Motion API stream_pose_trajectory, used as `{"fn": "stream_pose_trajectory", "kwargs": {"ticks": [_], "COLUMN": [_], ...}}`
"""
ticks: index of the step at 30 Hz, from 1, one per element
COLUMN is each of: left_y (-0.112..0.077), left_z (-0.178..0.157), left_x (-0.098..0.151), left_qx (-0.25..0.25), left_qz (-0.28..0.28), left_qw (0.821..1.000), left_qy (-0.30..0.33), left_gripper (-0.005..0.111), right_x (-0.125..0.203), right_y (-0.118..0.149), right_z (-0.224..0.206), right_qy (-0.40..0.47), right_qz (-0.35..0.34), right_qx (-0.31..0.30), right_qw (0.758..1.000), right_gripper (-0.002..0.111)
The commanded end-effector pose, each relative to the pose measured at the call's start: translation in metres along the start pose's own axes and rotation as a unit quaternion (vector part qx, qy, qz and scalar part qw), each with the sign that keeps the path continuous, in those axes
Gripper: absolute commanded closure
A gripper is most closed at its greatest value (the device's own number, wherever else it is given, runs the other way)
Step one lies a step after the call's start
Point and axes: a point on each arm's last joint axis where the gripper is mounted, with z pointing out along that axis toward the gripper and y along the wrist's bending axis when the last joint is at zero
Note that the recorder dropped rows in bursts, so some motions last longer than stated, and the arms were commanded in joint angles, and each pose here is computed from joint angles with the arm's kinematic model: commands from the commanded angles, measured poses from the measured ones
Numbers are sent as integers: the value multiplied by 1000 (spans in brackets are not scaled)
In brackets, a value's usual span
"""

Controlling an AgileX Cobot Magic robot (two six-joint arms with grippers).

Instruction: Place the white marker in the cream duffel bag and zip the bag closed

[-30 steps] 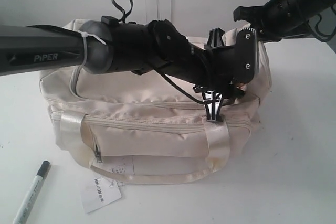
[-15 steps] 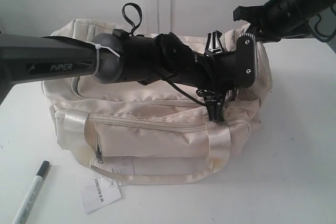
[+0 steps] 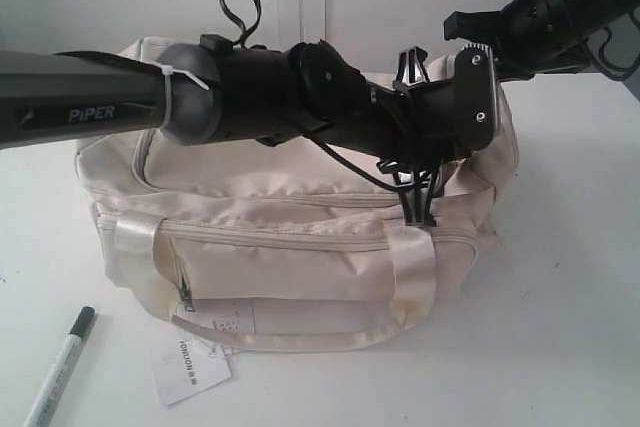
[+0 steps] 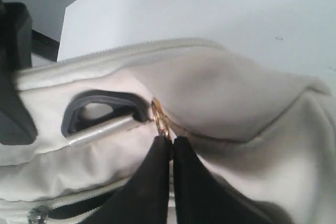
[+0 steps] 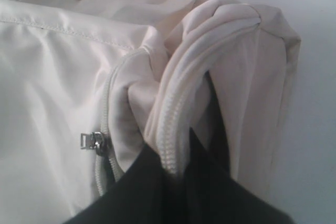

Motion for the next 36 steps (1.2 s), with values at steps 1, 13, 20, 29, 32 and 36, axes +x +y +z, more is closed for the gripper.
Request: {"fn": "stream_pose_trajectory", "kwargs": {"ticks": [1,13,20,29,32,36], "left_y": [-1,-3,-6,-8,-7,-5], "left_z": [-9,-17,-25,-33,-37,-43], "left_x": [-12,-15,-14,-7,-9,-13], "left_qx": [22,52,84,104,103,104], "left_qz": [-38,-71,-91,-112,-120,-127], "left_qw": [999,996,992,985,984,984], "left_qy": [-17,-17,12,77,77,73], "left_gripper": [107,107,107,107,107,107], "right_x": [1,1,1,1,1,1], "right_y": [3,3,3,2,2,2], "right_z": [-5,-5,-5,-3,-3,-3], "right_qy": [10,10,10,11,8,7], "right_qz": [-2,-2,-2,-2,-2,-2], "right_qx": [-9,-9,-9,-8,-7,-7], "right_qw": [1000,1000,1000,1000,1000,1000], "right_gripper": [108,108,108,108,108,108]}}
